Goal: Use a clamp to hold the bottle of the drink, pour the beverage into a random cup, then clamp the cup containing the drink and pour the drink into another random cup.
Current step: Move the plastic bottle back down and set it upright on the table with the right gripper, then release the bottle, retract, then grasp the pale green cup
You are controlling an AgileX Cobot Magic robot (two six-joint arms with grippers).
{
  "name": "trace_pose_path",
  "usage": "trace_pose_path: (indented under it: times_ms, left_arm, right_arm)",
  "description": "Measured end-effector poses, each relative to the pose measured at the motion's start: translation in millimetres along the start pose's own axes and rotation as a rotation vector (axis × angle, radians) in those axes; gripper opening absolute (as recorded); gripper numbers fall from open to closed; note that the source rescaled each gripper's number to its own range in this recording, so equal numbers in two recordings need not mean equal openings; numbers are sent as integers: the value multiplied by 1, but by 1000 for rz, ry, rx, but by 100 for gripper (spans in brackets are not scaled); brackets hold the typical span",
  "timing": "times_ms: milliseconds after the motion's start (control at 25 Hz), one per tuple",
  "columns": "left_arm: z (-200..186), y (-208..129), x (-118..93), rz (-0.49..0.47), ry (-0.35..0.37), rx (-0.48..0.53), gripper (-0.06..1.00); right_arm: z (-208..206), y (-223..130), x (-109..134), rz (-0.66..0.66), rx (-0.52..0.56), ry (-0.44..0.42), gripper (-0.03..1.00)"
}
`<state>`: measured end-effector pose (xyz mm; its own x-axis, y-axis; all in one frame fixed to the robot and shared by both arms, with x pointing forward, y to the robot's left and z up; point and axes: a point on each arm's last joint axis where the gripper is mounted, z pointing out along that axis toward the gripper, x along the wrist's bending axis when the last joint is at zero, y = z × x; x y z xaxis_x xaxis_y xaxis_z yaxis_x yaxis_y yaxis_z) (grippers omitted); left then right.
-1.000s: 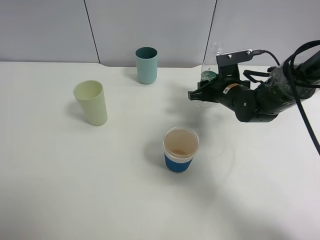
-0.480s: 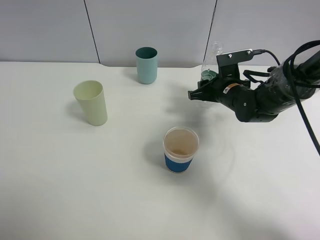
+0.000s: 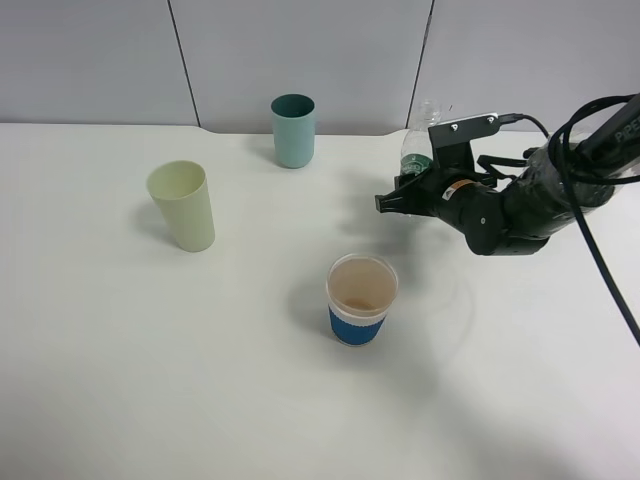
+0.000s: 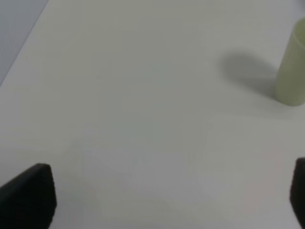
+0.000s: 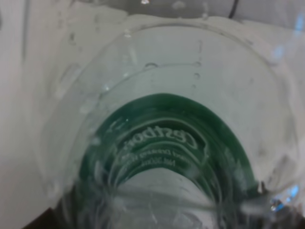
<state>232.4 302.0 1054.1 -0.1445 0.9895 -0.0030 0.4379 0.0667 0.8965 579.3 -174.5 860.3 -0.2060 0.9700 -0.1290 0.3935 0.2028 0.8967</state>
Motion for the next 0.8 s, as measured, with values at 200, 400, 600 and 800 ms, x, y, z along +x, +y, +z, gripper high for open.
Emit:
trace_pose_path:
  times_ms: [200,400,600,800]
  left_arm:
    - [0,0,0,0,0,0,100]
    - [0,0,0,0,0,0,100]
    - [0,0,0,0,0,0,100]
    - [0,0,0,0,0,0,100]
  right_arm:
    - [0,0,0,0,-2,-1,9]
    - [0,4,-1,0,-45,-13,56]
    - [-3,10,-2,5,-59,-12,70]
    - [-15,38,-5,-36,-126,-14,71]
